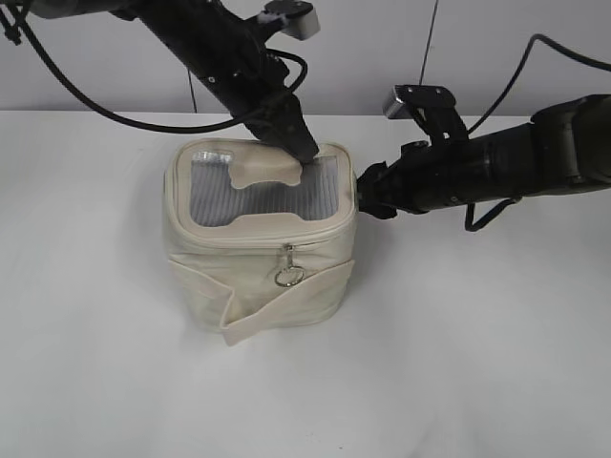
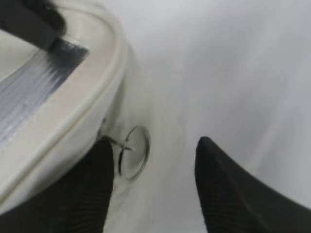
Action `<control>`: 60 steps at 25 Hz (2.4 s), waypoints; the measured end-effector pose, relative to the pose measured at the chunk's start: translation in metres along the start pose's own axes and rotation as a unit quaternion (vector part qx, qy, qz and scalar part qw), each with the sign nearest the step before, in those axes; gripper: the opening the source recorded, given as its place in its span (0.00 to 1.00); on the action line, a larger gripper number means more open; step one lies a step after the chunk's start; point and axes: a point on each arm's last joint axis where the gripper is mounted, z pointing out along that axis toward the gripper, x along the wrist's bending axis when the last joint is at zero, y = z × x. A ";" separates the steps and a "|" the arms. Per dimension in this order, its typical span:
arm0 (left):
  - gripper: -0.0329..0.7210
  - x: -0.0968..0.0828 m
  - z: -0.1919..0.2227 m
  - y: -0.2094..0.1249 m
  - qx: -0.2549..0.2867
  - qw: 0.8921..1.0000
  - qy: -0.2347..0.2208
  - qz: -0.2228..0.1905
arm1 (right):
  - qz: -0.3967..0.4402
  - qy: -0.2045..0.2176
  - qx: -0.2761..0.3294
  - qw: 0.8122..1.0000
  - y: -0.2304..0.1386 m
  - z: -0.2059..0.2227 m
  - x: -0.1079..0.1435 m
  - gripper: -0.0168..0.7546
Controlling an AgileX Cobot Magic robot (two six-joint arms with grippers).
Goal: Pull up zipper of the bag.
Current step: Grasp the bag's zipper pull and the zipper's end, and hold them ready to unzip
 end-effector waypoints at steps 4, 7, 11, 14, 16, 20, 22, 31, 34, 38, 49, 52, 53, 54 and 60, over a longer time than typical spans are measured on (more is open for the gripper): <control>0.10 0.000 0.000 0.000 -0.002 1.000 -0.002 -0.003 | -0.003 0.013 -0.005 1.000 0.007 0.010 0.000 0.11; 0.10 0.000 0.000 0.000 -0.002 1.000 -0.002 -0.003 | 0.001 0.017 0.013 1.000 -0.001 0.005 0.002 0.03; 0.10 0.000 0.000 0.001 -0.003 1.000 -0.001 -0.003 | 0.010 0.016 0.030 0.999 -0.018 -0.016 0.011 0.03; 0.10 0.000 0.000 0.001 -0.003 1.000 -0.001 -0.003 | 0.008 0.015 0.026 1.000 -0.023 -0.032 0.017 0.03; 0.10 0.000 0.000 0.001 -0.003 1.000 -0.001 -0.003 | 0.008 0.014 0.021 1.000 -0.024 -0.042 0.021 0.03; 0.10 -0.001 0.000 0.001 -0.003 1.000 -0.001 -0.004 | 0.005 0.008 0.010 1.000 -0.026 -0.057 0.026 0.03; 0.10 -0.001 0.000 0.001 -0.003 1.000 -0.001 -0.006 | 0.005 0.005 0.011 1.000 -0.030 -0.063 0.028 0.03; 0.10 0.000 0.002 0.001 -0.007 0.999 0.006 -0.036 | -0.007 0.033 0.011 0.999 -0.044 -0.089 0.044 0.03; 0.10 0.001 0.003 0.001 -0.010 0.999 0.009 -0.051 | -0.021 0.064 0.028 0.997 -0.049 -0.093 0.051 0.03; 0.10 0.000 0.004 0.004 -0.017 0.997 0.015 -0.067 | -0.039 0.106 0.042 0.993 -0.052 -0.092 0.065 0.03; 0.10 -0.002 0.006 0.005 -0.017 0.997 0.016 -0.068 | -0.093 0.128 0.042 0.987 -0.032 -0.041 0.150 0.03; 0.11 -0.002 0.006 0.005 -0.016 0.997 0.015 -0.068 | -0.062 0.122 0.051 0.989 -0.031 -0.037 0.151 0.05; 0.15 -0.002 0.006 0.005 -0.017 0.997 0.016 -0.068 | -0.057 0.123 0.060 0.989 -0.032 -0.037 0.152 0.09; 0.21 -0.002 0.006 0.006 -0.022 0.997 0.020 -0.069 | -0.054 0.128 0.069 0.988 -0.033 -0.038 0.153 0.14; 0.52 -0.002 -0.009 0.012 -0.047 0.994 0.042 -0.088 | -0.041 0.098 0.127 0.986 -0.031 -0.064 0.141 0.57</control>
